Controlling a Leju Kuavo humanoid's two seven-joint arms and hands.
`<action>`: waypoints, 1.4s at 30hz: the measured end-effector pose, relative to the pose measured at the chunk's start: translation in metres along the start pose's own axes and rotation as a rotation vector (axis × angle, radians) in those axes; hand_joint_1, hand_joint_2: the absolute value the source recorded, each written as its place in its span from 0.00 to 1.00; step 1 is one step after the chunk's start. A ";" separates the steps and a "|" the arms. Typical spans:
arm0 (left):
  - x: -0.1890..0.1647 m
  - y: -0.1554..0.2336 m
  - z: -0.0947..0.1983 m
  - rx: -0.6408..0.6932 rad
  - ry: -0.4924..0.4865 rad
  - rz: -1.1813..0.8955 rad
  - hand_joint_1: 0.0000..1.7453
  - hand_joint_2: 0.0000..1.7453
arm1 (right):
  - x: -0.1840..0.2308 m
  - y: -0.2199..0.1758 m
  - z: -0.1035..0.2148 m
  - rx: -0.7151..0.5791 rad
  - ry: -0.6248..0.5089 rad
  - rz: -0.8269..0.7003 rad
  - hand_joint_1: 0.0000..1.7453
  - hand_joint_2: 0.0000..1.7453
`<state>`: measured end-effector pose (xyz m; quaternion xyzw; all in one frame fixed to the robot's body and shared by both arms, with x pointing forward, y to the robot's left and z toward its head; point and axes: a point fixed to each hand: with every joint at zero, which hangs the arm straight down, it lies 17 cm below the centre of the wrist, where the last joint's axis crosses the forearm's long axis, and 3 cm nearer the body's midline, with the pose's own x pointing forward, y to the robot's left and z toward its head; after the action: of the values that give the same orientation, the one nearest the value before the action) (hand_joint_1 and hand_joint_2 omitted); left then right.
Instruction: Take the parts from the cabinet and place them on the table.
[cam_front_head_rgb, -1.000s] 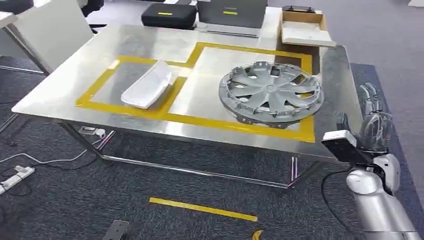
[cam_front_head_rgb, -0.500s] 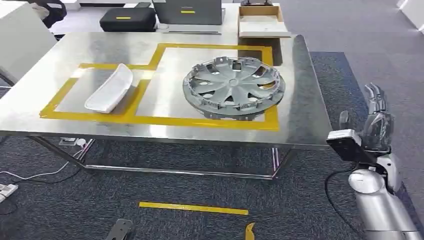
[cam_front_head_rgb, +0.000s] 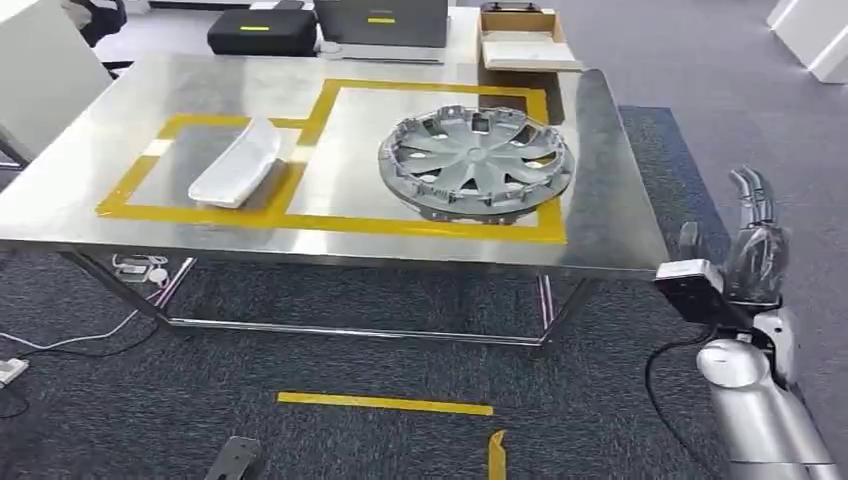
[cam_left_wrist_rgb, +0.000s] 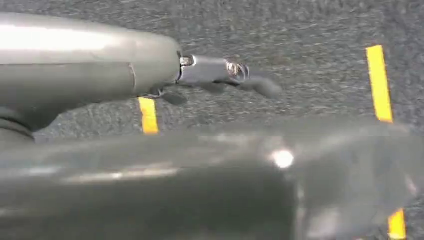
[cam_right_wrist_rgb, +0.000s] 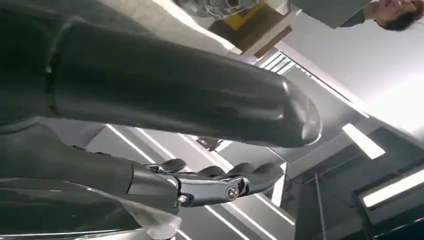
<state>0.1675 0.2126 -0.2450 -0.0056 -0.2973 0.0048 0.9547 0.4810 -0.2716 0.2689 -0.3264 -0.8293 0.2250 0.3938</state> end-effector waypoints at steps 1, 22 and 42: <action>0.000 0.000 0.000 0.000 0.000 0.000 0.00 0.00 | 0.000 0.000 0.001 0.001 0.001 0.000 0.00 0.00; 0.001 0.003 -0.001 -0.005 0.004 0.001 0.00 0.00 | 0.000 0.000 -0.002 -0.001 0.002 -0.003 0.00 0.00; -0.003 -0.001 0.001 -0.014 0.016 0.019 0.00 0.00 | -0.015 0.012 0.013 0.034 0.055 -0.092 0.00 0.00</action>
<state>0.1651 0.2113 -0.2460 -0.0150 -0.2898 0.0117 0.9569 0.4822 -0.2756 0.2459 -0.2873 -0.8283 0.2120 0.4317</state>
